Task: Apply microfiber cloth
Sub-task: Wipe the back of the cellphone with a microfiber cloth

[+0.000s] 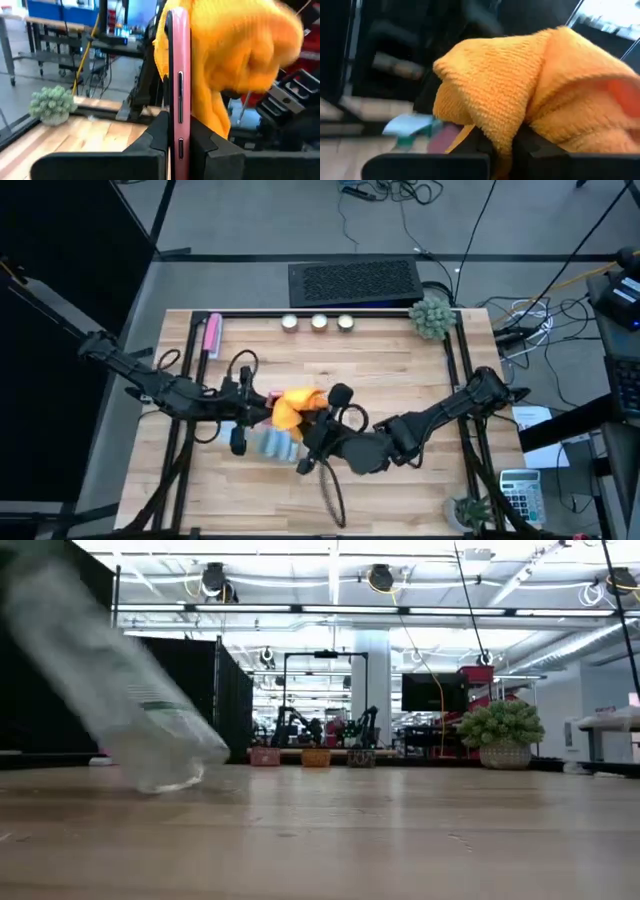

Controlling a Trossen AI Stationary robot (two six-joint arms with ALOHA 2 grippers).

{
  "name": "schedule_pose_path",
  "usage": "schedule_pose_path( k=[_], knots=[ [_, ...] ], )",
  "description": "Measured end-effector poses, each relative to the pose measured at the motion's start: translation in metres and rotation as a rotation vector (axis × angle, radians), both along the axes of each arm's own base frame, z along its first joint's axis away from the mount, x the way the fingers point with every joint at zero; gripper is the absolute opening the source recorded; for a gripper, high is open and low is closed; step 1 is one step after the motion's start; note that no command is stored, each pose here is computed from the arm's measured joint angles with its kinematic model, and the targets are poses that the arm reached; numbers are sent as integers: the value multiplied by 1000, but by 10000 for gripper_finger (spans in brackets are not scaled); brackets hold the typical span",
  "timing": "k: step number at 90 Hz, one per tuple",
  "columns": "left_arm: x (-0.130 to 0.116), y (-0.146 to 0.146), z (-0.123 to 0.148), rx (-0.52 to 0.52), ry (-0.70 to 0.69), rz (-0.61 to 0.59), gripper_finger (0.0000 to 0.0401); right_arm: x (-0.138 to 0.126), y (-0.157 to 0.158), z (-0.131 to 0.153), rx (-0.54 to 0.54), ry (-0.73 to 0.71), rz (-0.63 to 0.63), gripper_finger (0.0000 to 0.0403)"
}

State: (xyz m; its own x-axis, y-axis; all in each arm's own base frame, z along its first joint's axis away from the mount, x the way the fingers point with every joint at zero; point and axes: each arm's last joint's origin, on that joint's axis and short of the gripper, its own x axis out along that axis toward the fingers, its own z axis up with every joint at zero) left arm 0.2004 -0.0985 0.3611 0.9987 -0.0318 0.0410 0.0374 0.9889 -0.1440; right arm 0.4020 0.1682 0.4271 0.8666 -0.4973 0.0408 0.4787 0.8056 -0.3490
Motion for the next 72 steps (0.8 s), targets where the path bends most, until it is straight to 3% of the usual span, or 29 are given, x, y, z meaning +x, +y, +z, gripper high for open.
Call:
schedule_pose_path(
  k=[10,33,49,56,64,72],
  knots=[
    [1,-1,-1,1,1,-5,11,3,-11,8,-4,-40,41,4],
    [3,1,-6,13,26,30,11,5,-20,-14,130,92,64,4],
    [4,7,2,-5,-21,56,11,-6,10,-29,17,195,0,4],
    [3,7,4,-13,-36,50,11,-8,21,-21,-3,135,29,4],
    [5,7,3,-13,-33,51,11,-7,15,-6,-1,59,54,4],
    [10,8,1,-21,-35,63,11,9,-2,-13,-1,54,30,4]
  ],
)
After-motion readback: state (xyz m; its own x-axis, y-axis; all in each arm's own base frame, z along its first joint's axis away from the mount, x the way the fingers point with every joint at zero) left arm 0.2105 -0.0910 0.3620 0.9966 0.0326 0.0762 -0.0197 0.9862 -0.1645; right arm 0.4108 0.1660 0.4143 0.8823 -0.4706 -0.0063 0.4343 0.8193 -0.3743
